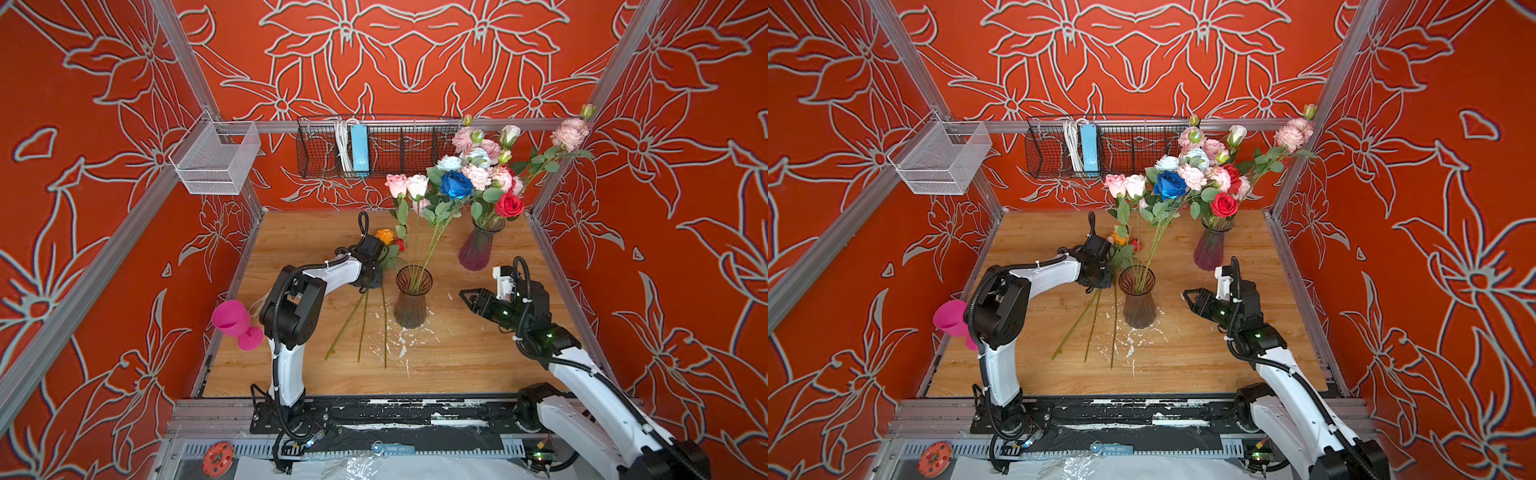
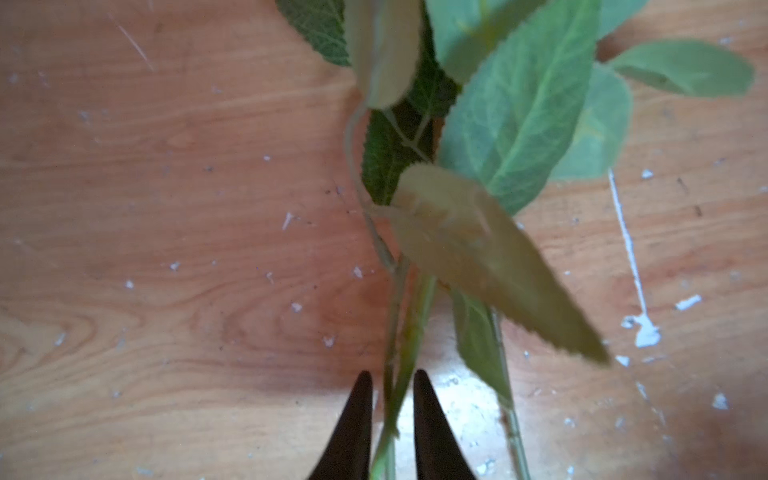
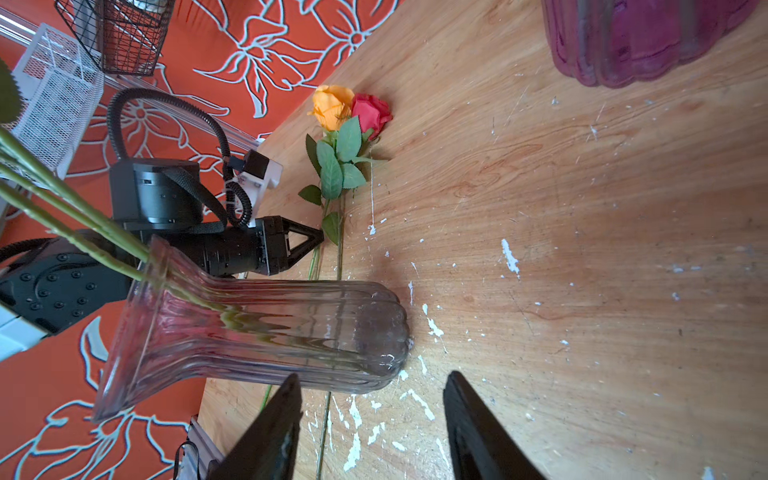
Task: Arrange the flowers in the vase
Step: 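Close the left gripper on the yellow rose stem in the pile, then lift the yellow rose with the left gripper while the right gripper reaches toward the vase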
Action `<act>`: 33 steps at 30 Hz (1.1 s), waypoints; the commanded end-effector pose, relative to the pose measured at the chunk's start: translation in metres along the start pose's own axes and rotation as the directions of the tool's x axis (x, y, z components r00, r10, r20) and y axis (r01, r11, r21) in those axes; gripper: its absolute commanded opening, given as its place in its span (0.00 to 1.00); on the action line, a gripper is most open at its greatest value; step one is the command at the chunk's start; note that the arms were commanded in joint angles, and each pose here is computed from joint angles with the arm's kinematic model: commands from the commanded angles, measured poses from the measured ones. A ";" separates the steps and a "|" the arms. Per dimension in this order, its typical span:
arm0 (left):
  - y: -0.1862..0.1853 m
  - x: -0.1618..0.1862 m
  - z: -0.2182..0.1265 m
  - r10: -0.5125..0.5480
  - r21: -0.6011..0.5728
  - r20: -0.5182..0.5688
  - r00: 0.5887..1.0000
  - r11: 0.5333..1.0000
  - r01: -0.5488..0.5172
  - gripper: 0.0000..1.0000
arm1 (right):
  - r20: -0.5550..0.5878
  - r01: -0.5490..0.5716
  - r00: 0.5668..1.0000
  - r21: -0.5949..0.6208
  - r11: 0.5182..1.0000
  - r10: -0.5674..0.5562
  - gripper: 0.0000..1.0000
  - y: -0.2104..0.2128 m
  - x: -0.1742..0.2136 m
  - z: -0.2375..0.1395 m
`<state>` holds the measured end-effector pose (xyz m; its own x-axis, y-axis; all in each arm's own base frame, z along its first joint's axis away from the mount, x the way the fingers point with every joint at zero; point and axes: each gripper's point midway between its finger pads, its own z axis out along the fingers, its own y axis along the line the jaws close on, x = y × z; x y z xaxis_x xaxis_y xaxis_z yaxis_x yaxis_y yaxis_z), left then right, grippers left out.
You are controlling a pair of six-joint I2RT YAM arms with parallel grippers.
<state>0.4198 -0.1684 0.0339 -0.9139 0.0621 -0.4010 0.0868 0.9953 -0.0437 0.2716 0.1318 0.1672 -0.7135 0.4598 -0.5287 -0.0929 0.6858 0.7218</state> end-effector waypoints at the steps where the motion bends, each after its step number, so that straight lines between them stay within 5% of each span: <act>1: -0.004 0.001 -0.011 0.009 0.025 -0.009 1.000 1.000 -0.009 0.13 | 0.025 0.021 0.999 -0.016 1.000 -0.020 0.56 0.011 -0.011 -0.001; 8: -0.009 -0.012 -0.043 0.000 0.065 0.057 0.998 0.998 -0.004 0.00 | 0.019 0.019 1.000 -0.040 0.999 -0.019 0.56 0.022 -0.020 0.002; 19: -0.010 -0.020 -0.114 -0.053 0.146 0.182 0.982 0.989 0.027 0.00 | 0.025 0.019 1.000 -0.056 0.998 -0.018 0.56 0.029 -0.025 0.001; 23: -0.009 -0.008 -0.142 -0.105 0.218 0.252 0.962 0.975 0.050 0.00 | 0.009 0.066 0.998 -0.187 0.980 -0.066 0.56 0.056 -0.024 -0.005; 27: -0.008 0.005 -0.190 -0.183 0.339 0.400 0.898 0.940 0.040 0.00 | 0.040 0.128 0.992 -0.294 0.947 -0.121 0.56 0.083 -0.025 -0.023; 33: 0.006 0.021 -0.291 -0.309 0.475 0.646 0.698 0.879 -0.050 0.00 | 0.113 0.204 0.978 -0.349 0.915 -0.175 0.54 0.113 -0.035 -0.050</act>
<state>0.2941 -0.1400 0.2397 -0.5555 -0.2157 -0.8030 0.2329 0.8867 -0.3993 0.2604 0.1590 0.2503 -0.6602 0.4036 -0.6334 -0.3664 0.5632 0.7407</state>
